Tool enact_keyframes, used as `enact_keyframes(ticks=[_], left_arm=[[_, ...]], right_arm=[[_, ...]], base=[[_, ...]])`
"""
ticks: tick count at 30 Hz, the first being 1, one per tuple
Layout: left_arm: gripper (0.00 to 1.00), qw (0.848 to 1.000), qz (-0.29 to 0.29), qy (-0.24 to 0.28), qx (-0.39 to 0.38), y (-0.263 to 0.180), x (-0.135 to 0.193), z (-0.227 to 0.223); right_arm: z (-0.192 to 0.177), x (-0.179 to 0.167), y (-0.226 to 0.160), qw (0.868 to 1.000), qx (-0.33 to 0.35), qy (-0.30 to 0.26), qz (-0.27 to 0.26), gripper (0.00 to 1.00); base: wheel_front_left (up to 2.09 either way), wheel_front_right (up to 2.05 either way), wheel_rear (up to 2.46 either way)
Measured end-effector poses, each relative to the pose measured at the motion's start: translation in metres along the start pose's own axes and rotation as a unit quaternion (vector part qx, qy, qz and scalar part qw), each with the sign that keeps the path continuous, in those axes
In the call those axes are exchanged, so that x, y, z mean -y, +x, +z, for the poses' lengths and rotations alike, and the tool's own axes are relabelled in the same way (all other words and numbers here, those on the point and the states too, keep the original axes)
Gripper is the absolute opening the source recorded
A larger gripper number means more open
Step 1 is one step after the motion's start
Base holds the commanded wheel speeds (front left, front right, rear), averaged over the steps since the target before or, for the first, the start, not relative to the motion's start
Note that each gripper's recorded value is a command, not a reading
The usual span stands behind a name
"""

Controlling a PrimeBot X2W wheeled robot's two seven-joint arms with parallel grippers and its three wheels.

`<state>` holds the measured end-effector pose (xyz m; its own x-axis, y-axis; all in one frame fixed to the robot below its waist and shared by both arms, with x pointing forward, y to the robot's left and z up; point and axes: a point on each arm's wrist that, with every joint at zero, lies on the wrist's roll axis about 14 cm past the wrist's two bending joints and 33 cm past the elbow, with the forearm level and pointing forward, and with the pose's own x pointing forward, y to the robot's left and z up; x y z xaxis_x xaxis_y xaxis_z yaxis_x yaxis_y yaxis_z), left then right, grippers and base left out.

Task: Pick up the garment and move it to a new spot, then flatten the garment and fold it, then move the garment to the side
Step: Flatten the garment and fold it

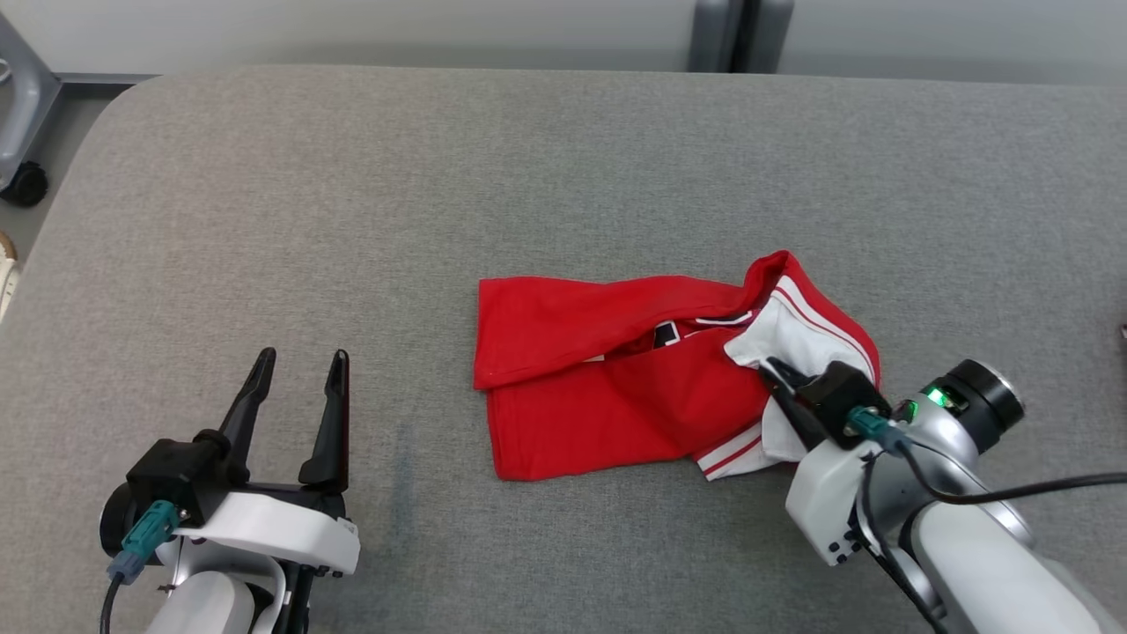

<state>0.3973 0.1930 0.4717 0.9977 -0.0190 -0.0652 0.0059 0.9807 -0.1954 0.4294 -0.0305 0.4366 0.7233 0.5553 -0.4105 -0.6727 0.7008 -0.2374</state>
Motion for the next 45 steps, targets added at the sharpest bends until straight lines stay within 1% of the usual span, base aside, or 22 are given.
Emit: enact_keyframes(ticks=[4,6,7,10,13,15,17,18,19,20,21,22,23,24,25,29,35,40,45], left_arm=[[1.0,1.0,-0.006,0.004,0.004,0.005,0.003,0.001],[1.0,1.0,-0.013,0.005,0.005,0.008,0.006,0.002],[1.0,1.0,-0.016,0.007,0.007,0.009,0.008,0.002],[1.0,1.0,-0.024,0.009,0.01,0.011,0.011,0.004],[1.0,0.999,-0.033,0.009,0.008,0.012,0.016,0.002],[1.0,0.999,-0.041,0.01,0.006,0.013,0.021,0.001],[1.0,0.999,-0.047,0.011,0.005,0.014,0.024,0.0],[1.0,0.999,-0.049,0.012,0.004,0.014,0.025,0.0],[1.0,0.999,-0.051,0.013,0.003,0.015,0.026,-0.001],[1.0,0.998,-0.054,0.013,0.002,0.016,0.028,-0.001],[1.0,0.998,-0.057,0.013,0.002,0.016,0.03,-0.001],[1.0,0.998,-0.057,0.013,0.002,0.016,0.03,-0.001],[1.0,0.998,-0.06,0.014,-0.002,0.016,0.031,-0.002],[1.0,0.998,-0.062,0.014,-0.002,0.017,0.032,-0.002],[1.0,0.998,-0.064,0.014,-0.001,0.017,0.034,-0.002],[1.0,0.997,-0.071,0.017,-0.002,0.016,0.038,0.0],[1.0,0.998,-0.063,0.022,0.016,0.012,0.036,0.013],[1.0,0.998,-0.045,0.036,0.036,0.002,0.028,0.026],[1.0,0.998,-0.022,0.041,0.053,-0.014,0.021,0.037]], right_arm=[[0.003,0.015,-0.011,0.998,0.024,0.037,-0.034,0.0],[0.008,0.023,-0.017,0.995,0.045,0.067,-0.053,0.0],[0.012,0.033,-0.025,0.99,0.071,0.098,-0.078,0.0],[0.014,0.05,-0.039,0.975,0.108,0.15,-0.123,0.0],[0.003,0.064,-0.056,0.96,0.121,0.192,-0.166,0.0],[-0.012,0.072,-0.066,0.951,0.113,0.216,-0.191,0.0],[-0.022,0.079,-0.074,0.942,0.115,0.23,-0.214,0.0],[-0.028,0.081,-0.076,0.94,0.107,0.237,-0.22,0.0],[-0.033,0.082,-0.079,0.936,0.107,0.248,-0.227,0.13],[-0.036,0.083,-0.081,0.931,0.111,0.257,-0.233,0.66],[-0.042,0.082,-0.082,0.93,0.103,0.262,-0.236,1.0],[-0.042,0.082,-0.082,0.93,0.103,0.262,-0.236,1.0],[-0.044,0.084,-0.084,0.924,0.109,0.275,-0.242,1.0],[-0.047,0.085,-0.085,0.921,0.11,0.282,-0.246,1.0],[-0.05,0.086,-0.086,0.921,0.107,0.279,-0.251,1.0],[-0.052,0.097,-0.097,0.912,0.124,0.278,-0.276,1.0],[-0.035,0.113,-0.119,0.898,0.177,0.256,-0.31,1.0],[-0.009,0.107,-0.134,0.899,0.217,0.225,-0.308,1.0],[0.004,0.083,-0.143,0.906,0.226,0.214,-0.287,1.0]], base=[[0.0,0.0,0.0],[0.0,0.0,0.0],[0.0,0.0,0.0],[0.0,0.0,0.0],[0.0,0.0,0.0],[0.0,0.0,0.0],[0.0,0.0,0.0],[0.0,0.0,0.0],[0.0,0.0,0.0],[0.0,0.0,0.0],[0.0,0.0,0.0],[0.0,0.0,0.0],[0.0,0.0,0.0],[0.0,0.0,0.0],[0.0,0.0,0.0],[0.0,0.0,0.0],[0.0,0.0,0.0],[0.0,0.0,0.0],[0.0,0.0,0.0]])
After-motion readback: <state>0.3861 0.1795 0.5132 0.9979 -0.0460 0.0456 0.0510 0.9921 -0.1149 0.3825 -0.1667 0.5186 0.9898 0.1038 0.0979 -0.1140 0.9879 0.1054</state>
